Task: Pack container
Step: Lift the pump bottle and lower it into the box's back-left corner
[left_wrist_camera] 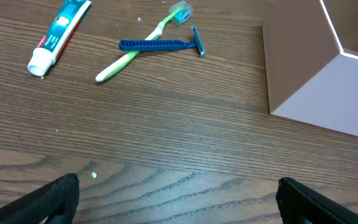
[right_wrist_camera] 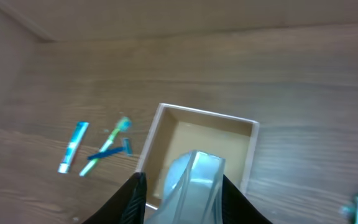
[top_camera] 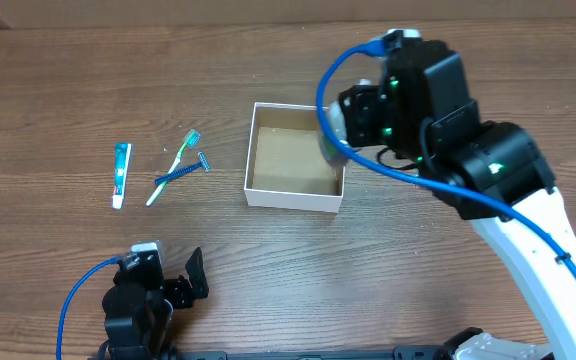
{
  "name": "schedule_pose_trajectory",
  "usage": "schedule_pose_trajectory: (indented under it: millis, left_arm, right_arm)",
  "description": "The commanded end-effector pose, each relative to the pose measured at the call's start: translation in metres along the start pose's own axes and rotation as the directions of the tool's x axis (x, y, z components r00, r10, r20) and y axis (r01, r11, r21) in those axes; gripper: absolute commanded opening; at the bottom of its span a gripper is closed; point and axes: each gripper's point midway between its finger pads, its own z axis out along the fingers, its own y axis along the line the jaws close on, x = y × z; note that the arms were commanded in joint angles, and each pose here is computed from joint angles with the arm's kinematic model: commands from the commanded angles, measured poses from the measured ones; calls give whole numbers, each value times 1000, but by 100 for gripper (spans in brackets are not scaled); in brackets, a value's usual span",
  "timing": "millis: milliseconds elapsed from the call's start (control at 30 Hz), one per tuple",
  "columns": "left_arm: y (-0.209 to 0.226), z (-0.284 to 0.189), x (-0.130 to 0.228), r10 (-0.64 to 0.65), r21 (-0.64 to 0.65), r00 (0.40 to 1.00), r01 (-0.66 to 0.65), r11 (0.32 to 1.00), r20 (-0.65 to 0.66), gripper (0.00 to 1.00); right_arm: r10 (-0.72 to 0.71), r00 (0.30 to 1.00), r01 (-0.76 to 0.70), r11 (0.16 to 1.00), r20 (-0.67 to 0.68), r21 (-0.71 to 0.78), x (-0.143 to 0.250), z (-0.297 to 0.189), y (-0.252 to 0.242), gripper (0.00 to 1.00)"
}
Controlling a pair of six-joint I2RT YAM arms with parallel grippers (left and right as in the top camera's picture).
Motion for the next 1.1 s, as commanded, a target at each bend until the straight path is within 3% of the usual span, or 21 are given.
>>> schedule_pose_trajectory:
  millis: [0, 300, 667, 1067]
  left_arm:
    - [1, 3, 4, -13, 1, 1000, 13, 1000, -6, 100]
    - [1, 3, 4, -13, 1, 1000, 13, 1000, -6, 100]
    - [1, 3, 4, -13, 1, 1000, 13, 1000, -6, 100]
    - [1, 3, 4, -13, 1, 1000, 13, 1000, -6, 100]
  right_arm:
    - [6, 1000, -5, 999, 4, -39, -5, 19, 25, 19]
    - [26, 991, -20, 999, -129, 48, 30, 109, 23, 18]
    - [4, 990, -29, 983, 138, 181, 7, 142, 42, 18]
    - [153, 976, -189, 951, 156, 246, 29, 187, 28, 18]
